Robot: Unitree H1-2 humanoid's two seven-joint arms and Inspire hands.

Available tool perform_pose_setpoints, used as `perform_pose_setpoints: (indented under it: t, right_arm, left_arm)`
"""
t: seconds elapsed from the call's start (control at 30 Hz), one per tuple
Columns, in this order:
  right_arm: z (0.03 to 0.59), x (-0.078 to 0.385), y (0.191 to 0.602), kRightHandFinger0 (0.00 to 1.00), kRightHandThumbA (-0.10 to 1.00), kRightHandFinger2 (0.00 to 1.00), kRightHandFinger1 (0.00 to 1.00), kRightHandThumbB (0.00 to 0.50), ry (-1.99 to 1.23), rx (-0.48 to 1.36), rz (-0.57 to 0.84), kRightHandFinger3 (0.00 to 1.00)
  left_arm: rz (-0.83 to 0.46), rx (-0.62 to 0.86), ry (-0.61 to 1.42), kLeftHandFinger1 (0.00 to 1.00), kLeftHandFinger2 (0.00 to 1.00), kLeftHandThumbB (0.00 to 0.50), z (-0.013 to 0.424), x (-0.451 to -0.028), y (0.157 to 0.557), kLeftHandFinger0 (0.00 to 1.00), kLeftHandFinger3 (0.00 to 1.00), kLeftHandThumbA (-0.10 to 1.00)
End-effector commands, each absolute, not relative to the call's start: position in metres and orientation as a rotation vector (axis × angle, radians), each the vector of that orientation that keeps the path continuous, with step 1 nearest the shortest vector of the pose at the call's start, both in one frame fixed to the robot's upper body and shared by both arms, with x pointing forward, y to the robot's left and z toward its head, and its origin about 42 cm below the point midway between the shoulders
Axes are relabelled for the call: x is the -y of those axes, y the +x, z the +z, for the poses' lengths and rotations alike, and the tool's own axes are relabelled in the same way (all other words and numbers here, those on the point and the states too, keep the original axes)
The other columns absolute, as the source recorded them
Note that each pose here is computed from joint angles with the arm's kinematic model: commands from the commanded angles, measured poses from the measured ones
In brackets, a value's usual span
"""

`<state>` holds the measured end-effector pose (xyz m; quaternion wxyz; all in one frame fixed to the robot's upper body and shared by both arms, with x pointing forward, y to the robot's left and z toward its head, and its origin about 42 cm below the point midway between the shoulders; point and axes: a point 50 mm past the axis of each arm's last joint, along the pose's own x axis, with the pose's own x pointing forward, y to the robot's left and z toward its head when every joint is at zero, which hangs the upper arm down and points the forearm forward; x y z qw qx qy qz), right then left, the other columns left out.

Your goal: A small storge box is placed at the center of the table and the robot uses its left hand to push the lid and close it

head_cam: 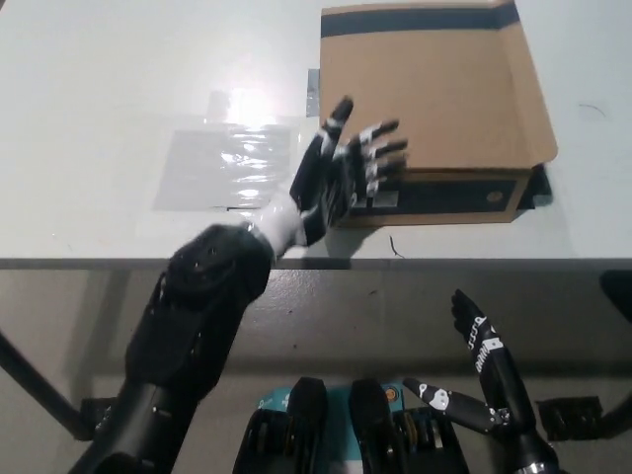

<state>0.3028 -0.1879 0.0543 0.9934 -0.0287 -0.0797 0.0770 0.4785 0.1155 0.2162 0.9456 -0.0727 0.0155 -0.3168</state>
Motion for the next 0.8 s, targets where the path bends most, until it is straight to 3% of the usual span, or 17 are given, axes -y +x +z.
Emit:
perform_pose_setpoints:
  t: [0.0, 0.23, 0.47, 0.53, 0.77]
  right_arm:
    - [0.076, 0.182, 0.314, 1.0, 1.0, 1.0, 1.0, 0.342, -0.064, 0.272, 0.189, 1.0]
    - [0.072, 0.18, 0.309, 1.0, 1.0, 1.0, 1.0, 0.33, -0.062, 0.262, 0.198, 1.0]
    - [0.069, 0.18, 0.306, 1.0, 1.0, 1.0, 1.0, 0.327, -0.063, 0.252, 0.199, 1.0]
    - [0.069, 0.18, 0.307, 1.0, 1.0, 1.0, 1.0, 0.326, -0.063, 0.25, 0.198, 1.0]
    - [0.062, 0.18, 0.298, 1.0, 1.0, 1.0, 1.0, 0.316, -0.041, 0.227, 0.196, 1.0]
  left_arm:
    - [-0.661, 0.001, -0.115, 1.0, 1.0, 0.353, 0.212, -0.118, 0.481, 1.0, 1.0, 1.0]
    - [-0.645, -0.006, -0.134, 1.0, 1.0, 0.363, 0.197, -0.131, 0.465, 1.0, 1.0, 1.0]
    - [-0.707, 0.128, -0.138, 1.0, 1.0, 0.413, 0.221, -0.144, 0.431, 1.0, 1.0, 1.0]
    - [-0.724, 0.21, -0.12, 1.0, 1.0, 0.448, 0.236, -0.148, 0.406, 1.0, 1.0, 1.0]
    - [-0.831, 0.414, -0.049, 1.0, 1.0, 0.424, 0.267, -0.161, 0.308, 1.0, 1.0, 1.0]
